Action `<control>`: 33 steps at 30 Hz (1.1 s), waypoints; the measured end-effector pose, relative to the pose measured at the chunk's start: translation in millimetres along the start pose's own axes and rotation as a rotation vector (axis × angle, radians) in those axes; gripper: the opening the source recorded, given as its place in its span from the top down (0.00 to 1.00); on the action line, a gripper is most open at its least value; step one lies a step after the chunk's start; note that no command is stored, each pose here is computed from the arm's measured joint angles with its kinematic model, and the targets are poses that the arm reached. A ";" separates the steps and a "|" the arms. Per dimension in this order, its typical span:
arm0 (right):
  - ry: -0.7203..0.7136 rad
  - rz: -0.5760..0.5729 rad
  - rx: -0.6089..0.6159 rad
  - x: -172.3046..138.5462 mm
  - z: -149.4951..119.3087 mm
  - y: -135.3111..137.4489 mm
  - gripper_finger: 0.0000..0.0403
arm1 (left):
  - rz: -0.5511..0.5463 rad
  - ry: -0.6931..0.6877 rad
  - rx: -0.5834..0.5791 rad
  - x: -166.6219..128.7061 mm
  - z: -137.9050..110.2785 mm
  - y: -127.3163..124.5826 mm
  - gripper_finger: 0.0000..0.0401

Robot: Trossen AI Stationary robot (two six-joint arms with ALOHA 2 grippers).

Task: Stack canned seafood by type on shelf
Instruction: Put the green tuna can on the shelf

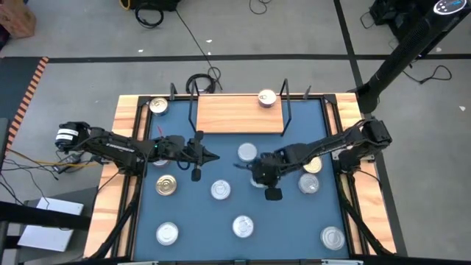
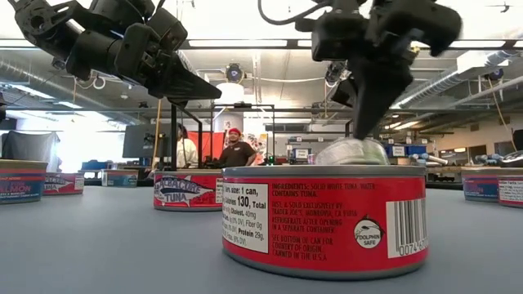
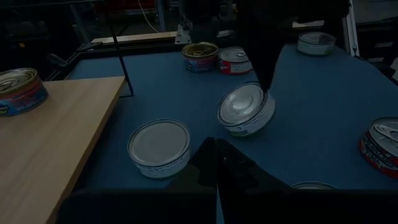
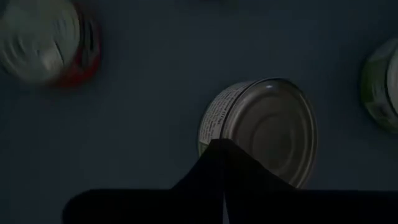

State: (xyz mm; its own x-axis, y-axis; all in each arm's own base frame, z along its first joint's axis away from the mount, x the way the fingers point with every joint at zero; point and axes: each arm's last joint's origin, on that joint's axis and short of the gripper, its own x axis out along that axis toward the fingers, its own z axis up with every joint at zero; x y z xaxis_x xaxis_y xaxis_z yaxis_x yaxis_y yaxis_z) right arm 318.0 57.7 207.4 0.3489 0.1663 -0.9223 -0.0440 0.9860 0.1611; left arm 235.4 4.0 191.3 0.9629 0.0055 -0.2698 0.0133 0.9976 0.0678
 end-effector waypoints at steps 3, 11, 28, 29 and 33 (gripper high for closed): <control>-0.008 0.028 0.116 -2.4 2.7 -10.1 0.99 | 0.000 0.000 0.000 0.0 0.1 0.0 1.00; -0.003 0.129 0.413 -7.1 6.9 -42.7 0.99 | 0.000 0.000 -0.004 0.0 0.0 0.0 1.00; 0.001 0.219 0.498 -23.8 2.8 -75.1 0.98 | 0.000 0.002 -0.008 0.0 -0.1 0.0 1.00; 0.001 0.215 0.495 -24.4 2.5 -75.1 0.97 | 0.000 0.002 -0.008 0.0 -0.1 0.0 1.00; 0.000 0.201 0.510 -29.2 1.0 -72.7 0.92 | 0.000 0.003 -0.008 0.0 -0.3 0.0 1.00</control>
State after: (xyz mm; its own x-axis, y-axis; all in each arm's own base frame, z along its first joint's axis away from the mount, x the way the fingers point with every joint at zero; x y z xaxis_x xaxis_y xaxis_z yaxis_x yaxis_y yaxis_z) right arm 312.0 -18.9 223.0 0.3803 0.3509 -0.8557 0.3492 0.8023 0.4841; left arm 235.3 4.0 191.0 0.9620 0.0058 -0.2730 0.0110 0.9981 0.0600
